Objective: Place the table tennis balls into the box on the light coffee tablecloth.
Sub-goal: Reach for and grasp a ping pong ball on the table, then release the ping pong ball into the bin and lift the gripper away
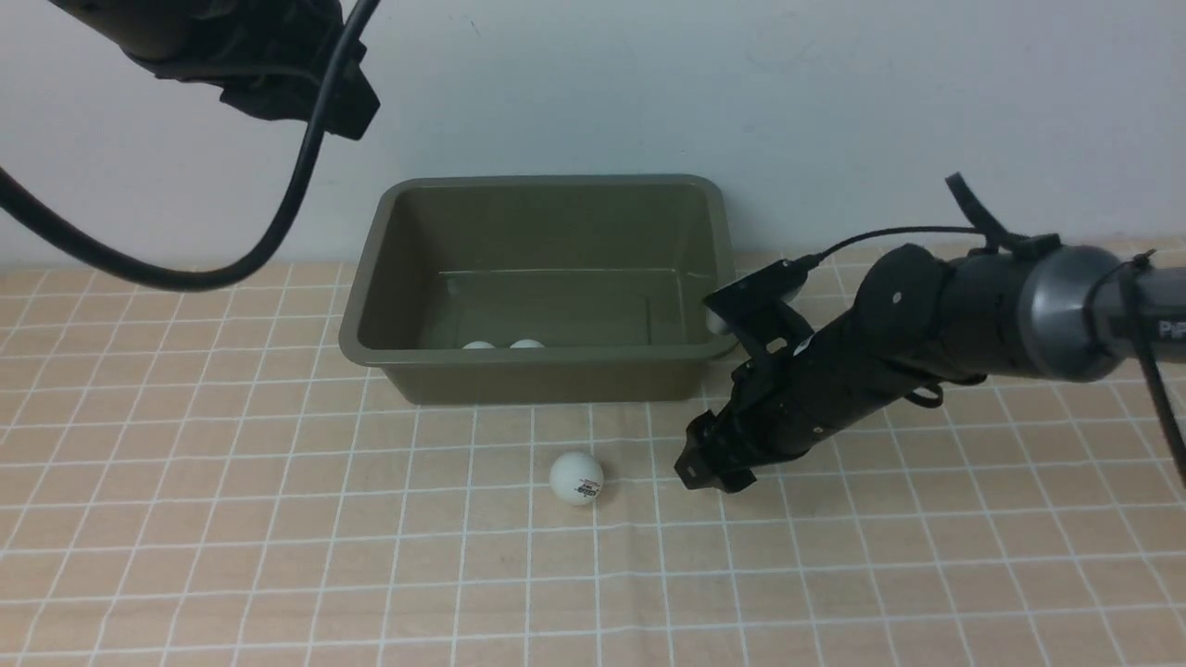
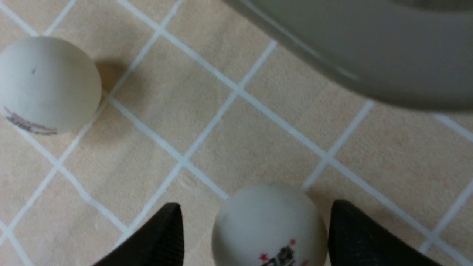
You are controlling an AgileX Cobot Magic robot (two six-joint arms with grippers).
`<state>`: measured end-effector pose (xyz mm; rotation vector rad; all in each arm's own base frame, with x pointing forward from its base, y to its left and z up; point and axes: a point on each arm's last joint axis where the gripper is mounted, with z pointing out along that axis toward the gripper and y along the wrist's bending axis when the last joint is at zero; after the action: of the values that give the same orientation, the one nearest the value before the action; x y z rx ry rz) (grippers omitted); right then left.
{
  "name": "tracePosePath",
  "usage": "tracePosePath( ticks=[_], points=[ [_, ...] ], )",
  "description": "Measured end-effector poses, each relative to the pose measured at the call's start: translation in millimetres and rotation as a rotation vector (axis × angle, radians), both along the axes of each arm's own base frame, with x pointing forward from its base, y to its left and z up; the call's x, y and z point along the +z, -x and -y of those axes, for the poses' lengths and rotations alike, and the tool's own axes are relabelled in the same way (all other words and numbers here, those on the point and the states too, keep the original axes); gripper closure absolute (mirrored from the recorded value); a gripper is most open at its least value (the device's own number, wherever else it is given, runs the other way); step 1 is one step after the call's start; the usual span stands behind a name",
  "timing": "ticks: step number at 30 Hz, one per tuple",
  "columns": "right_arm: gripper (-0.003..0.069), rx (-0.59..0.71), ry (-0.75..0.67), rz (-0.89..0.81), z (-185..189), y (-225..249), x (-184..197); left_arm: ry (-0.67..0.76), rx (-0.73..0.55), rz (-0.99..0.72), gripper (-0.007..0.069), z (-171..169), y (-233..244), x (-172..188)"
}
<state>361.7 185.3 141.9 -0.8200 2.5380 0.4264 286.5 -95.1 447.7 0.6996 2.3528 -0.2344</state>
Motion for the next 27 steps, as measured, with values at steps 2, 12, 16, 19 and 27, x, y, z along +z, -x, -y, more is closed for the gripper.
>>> tracePosePath(
  ticks=[2,12,16,19,27],
  points=[
    [0.0287,-0.036,0.005,-0.009,1.3,-1.8,-2.1,0.000,0.000,0.000,0.0349,0.0,0.0,0.0],
    [0.0295,-0.085,0.202,0.040,47.1,3.1,52.3,0.000,0.000,0.000,0.0349,0.0,0.0,0.0],
    [0.0295,-0.073,0.159,0.190,47.2,6.6,91.8,0.000,0.000,0.000,0.0349,0.0,0.0,0.0],
    [0.0295,-0.045,0.061,0.284,31.5,1.3,116.0,0.000,0.000,0.000,0.0349,0.0,0.0,0.0],
    [0.0295,0.099,-0.075,0.264,-12.1,-40.4,116.9,0.000,-0.001,0.000,0.0349,0.0,0.0,0.0]
  ],
)
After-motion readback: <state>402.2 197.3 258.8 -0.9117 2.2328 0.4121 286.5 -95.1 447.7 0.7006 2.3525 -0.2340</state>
